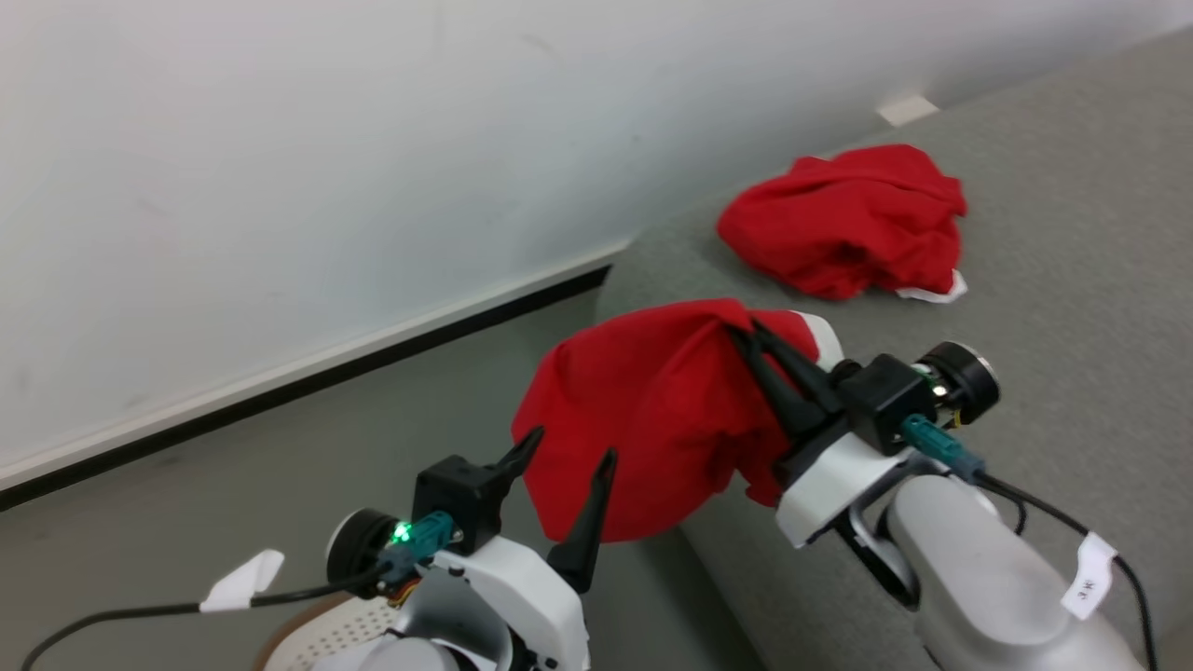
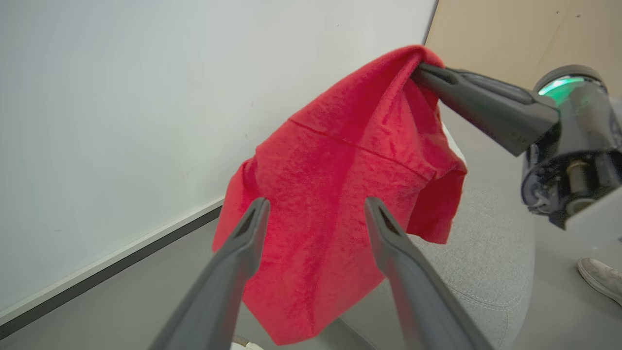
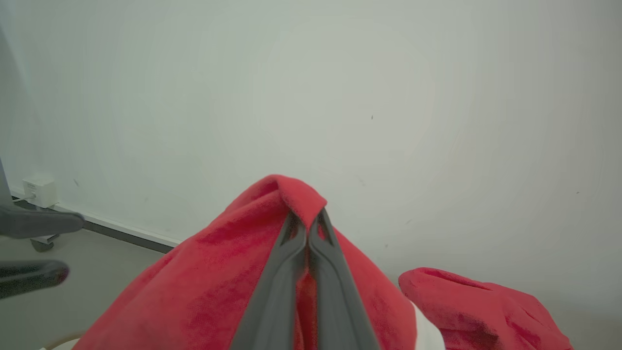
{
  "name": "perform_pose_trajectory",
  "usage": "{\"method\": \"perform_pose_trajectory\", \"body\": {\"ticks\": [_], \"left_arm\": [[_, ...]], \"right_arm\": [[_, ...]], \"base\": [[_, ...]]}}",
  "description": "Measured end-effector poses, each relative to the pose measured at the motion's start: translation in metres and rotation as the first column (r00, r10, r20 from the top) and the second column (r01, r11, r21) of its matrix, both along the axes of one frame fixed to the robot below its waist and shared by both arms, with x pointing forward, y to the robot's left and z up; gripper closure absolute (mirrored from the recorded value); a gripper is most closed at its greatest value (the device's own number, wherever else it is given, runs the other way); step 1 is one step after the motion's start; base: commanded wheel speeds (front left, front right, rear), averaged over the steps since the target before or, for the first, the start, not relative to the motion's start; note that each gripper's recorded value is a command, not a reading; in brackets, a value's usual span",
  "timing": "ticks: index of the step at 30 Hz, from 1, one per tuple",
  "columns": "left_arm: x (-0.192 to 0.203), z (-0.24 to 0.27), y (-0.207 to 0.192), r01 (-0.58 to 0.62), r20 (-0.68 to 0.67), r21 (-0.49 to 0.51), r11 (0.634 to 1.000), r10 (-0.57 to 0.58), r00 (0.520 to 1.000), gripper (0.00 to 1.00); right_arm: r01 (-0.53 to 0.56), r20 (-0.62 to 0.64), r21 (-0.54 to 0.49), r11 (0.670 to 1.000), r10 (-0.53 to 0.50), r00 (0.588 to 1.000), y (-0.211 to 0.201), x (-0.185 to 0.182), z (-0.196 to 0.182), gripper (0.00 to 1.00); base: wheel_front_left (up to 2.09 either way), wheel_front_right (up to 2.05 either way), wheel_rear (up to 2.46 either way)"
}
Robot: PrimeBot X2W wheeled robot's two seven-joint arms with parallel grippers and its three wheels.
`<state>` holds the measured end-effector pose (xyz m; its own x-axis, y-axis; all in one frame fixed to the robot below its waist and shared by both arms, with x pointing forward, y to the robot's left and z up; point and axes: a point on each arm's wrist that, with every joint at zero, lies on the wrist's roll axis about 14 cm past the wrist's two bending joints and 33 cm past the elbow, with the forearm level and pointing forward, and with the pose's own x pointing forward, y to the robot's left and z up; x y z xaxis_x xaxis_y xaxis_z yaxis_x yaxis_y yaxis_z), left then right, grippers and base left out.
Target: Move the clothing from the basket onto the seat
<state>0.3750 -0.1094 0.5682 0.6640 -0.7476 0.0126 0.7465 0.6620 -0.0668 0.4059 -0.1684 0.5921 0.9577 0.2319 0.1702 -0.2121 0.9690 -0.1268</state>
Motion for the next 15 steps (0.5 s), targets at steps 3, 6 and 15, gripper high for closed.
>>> {"method": "perform_pose_trajectory", "body": {"ticks": [3, 6, 15], "left_arm": [[-0.006, -0.002, -0.022, 0.074, -0.008, -0.007, 0.997, -0.074, 0.997, 0.0], [-0.006, -0.005, -0.038, 0.132, -0.01, -0.011, 0.991, -0.132, 0.991, 0.0], [0.028, -0.017, -0.06, 0.216, -0.008, -0.038, 0.976, -0.216, 0.976, 0.0]], "right_arm": [[0.093, -0.008, 0.004, 0.996, -0.093, 0.996, -0.035, -0.009, -0.005, 1.0], [0.169, -0.016, 0.013, 0.986, -0.169, 0.986, -0.062, -0.011, -0.009, 1.0], [0.324, 0.072, 0.001, 0.946, -0.324, 0.943, -0.13, 0.036, 0.023, 1.0]], "base": [[0.0, 0.0, 0.0], [0.0, 0.0, 0.0], [0.0, 0.0, 0.0]]}}
